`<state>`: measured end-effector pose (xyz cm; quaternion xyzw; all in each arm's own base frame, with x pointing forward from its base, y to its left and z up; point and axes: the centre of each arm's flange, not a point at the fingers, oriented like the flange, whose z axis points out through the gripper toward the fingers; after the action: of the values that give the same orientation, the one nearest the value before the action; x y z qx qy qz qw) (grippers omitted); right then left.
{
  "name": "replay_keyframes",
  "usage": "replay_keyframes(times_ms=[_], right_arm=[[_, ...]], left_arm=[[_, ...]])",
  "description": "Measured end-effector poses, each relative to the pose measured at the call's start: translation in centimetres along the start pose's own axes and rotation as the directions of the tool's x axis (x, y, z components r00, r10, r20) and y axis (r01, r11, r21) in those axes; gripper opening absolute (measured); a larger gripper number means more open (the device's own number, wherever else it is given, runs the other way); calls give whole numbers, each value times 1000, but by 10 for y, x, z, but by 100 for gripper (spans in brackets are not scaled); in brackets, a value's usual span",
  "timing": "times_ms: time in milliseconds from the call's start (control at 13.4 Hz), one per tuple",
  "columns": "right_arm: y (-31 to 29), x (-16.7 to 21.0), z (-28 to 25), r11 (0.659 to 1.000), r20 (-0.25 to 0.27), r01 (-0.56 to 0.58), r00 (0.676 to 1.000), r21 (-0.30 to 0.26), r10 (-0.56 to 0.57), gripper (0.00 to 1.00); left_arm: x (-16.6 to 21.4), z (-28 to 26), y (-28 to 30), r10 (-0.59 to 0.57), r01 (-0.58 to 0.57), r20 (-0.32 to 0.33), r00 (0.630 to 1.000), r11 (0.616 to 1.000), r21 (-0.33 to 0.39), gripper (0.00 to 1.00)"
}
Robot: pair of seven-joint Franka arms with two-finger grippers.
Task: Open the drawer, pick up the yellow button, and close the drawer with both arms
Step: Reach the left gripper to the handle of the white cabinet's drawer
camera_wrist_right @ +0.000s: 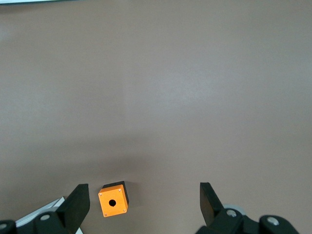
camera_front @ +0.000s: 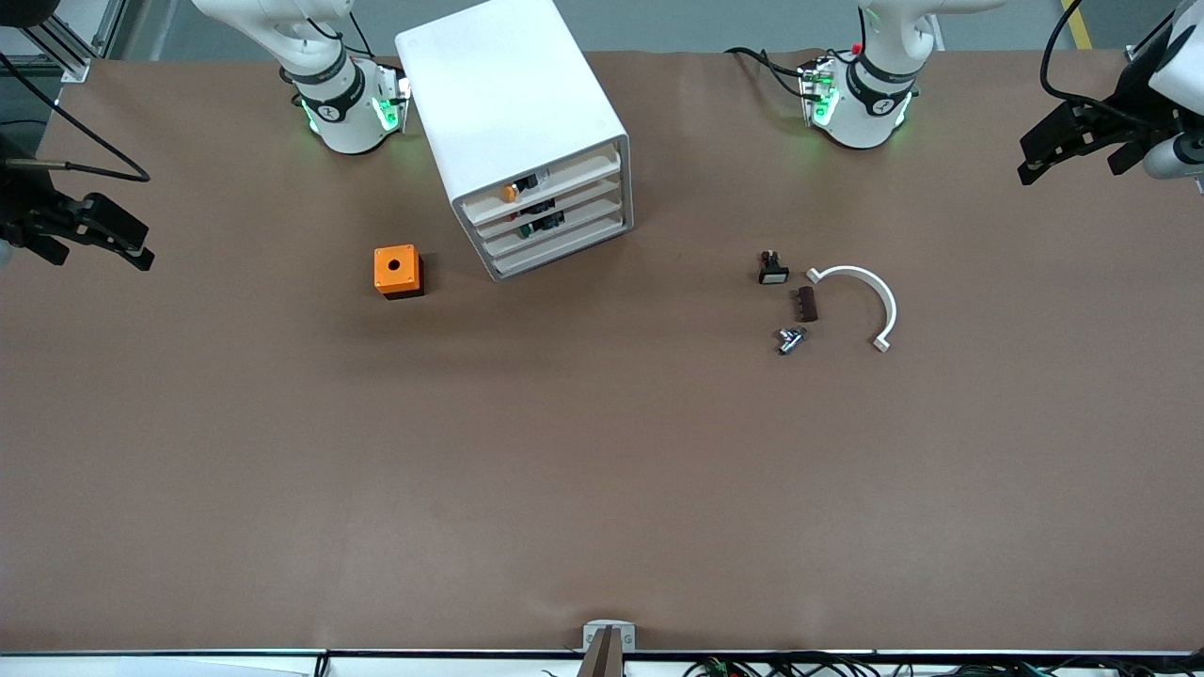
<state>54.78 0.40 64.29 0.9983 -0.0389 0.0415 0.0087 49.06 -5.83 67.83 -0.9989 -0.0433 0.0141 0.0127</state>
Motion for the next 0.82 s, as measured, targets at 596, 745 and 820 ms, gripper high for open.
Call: replay_keyframes(times_ms=[596,745,820], right_arm=[[9,1,0,1000,-1,-4,1000,-1,4,100],[12,1,0,1000,-1,-1,1000,-1,1,100],[12,1,0,1000,-1,0,1000,-1,0,100]], left_arm=[[5,11,2,3,-3,31,1000,1000,4,100],[14,29,10,16,-17,70,997,1000,10,100],[18,40,17,27,-28,91,996,1000,13,100]])
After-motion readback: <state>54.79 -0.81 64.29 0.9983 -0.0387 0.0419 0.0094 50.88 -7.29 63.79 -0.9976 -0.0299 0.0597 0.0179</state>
